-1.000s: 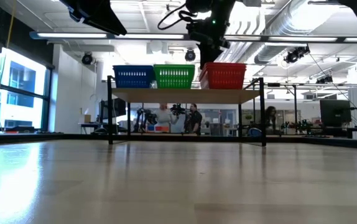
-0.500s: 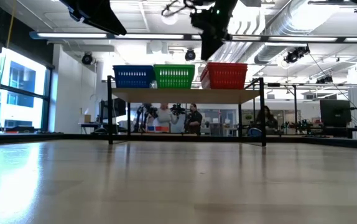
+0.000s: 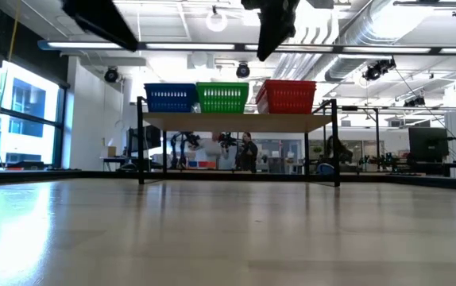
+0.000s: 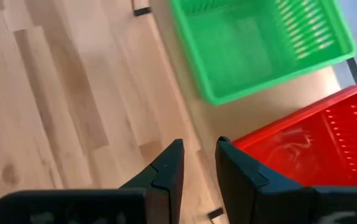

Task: Stack baskets on shelf by color
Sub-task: Stack the green bin on top of the green bin on the shelf

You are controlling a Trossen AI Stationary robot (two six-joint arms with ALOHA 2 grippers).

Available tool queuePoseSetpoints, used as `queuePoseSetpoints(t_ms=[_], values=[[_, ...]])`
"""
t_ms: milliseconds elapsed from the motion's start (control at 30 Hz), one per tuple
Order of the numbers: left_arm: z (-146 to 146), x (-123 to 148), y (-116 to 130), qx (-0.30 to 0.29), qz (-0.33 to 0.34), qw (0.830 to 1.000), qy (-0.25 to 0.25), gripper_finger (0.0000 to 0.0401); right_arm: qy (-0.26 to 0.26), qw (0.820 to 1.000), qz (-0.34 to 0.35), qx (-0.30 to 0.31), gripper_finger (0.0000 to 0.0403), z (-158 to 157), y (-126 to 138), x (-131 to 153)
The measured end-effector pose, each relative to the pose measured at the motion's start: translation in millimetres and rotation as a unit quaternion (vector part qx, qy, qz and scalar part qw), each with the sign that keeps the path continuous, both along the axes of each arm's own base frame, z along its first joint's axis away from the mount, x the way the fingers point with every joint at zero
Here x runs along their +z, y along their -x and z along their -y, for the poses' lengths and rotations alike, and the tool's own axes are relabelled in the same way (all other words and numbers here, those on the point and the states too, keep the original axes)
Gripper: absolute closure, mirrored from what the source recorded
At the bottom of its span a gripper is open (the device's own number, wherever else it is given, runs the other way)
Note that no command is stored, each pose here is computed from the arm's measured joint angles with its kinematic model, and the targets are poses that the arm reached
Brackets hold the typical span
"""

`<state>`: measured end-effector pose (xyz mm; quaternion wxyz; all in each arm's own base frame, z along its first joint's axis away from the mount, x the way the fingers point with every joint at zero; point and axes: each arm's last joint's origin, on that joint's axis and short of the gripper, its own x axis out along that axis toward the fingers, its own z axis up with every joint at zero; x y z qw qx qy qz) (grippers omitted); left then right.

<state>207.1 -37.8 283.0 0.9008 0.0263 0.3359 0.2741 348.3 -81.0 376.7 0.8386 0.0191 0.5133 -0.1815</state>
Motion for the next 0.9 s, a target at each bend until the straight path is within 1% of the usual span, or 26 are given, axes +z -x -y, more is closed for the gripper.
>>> queuePoseSetpoints(t_ms=[133, 233, 300, 433, 567, 667, 767, 900], values=[[8.2, -0.1, 7.9, -0.029, -0.04, 0.997, 0.056, 0.0201, 0.003, 1.0, -0.018, 0.002, 0.0325, -17.0, 0.1, -1.8], [16.3, -2.2, 13.2, -0.056, -0.066, 0.993, 0.075, 0.0201, 0.016, 0.999, -0.027, -0.002, 0.0325, -28.7, 0.2, -6.7], [21.4, -4.1, 17.2, -0.075, -0.086, 0.99, 0.085, 0.0201, 0.015, 0.999, -0.035, -0.005, 0.0325, -35.6, 1.7, -12.6], [31.9, -7.9, 26.0, -0.104, -0.125, 0.978, 0.128, 0.0201, 0.007, 0.999, -0.041, -0.007, 0.0325, -47.3, 3.9, -30.5], [43.0, -10.1, 33.8, -0.093, -0.133, 0.97, 0.182, 0.0201, -0.001, 0.999, -0.03, -0.013, 0.0325, -56.9, 6.7, -44.7], [53.4, -10.8, 39.6, -0.078, -0.131, 0.96, 0.233, 0.0201, -0.01, 0.999, -0.028, -0.027, 0.0325, -63.3, 8.4, -55.1], [62.3, -11.2, 45.2, -0.053, -0.125, 0.952, 0.275, 0.0201, -0.015, 0.999, -0.025, -0.028, 0.0325, -70.0, 7.2, -63.9], [70.6, -11.6, 51.1, -0.02, -0.118, 0.941, 0.316, 0.0201, -0.021, 0.999, -0.019, -0.025, 0.0325, -79.7, 5.6, -71.0]])
